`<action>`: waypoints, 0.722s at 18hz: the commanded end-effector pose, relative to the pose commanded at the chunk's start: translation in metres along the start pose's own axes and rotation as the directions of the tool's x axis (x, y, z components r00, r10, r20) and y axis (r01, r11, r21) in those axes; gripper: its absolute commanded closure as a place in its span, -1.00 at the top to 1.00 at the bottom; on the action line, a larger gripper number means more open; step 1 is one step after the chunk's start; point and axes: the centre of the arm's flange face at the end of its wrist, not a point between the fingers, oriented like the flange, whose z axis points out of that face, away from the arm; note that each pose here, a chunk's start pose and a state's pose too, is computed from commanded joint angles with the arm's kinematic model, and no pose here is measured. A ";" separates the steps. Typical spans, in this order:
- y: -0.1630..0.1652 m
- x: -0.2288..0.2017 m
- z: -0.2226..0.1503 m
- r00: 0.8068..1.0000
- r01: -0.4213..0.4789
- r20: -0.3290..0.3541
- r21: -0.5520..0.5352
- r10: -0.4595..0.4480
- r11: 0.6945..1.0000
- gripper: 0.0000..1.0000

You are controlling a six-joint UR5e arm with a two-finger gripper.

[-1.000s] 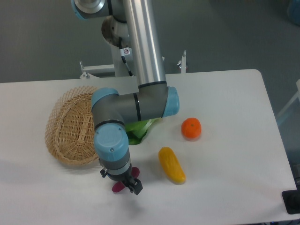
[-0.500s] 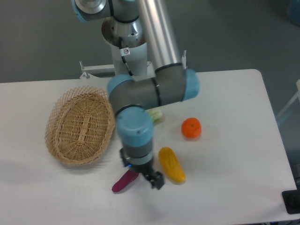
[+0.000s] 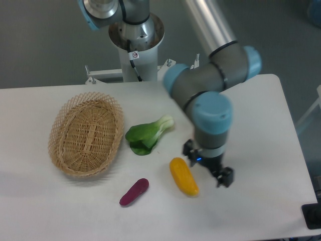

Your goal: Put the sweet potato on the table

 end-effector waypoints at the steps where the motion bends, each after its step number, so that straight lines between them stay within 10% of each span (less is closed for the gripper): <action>1: 0.009 -0.004 0.000 1.000 -0.006 0.001 0.001 0.006 1.000 1.00; 13: 0.074 -0.026 0.003 0.999 -0.032 0.005 0.012 0.032 0.999 1.00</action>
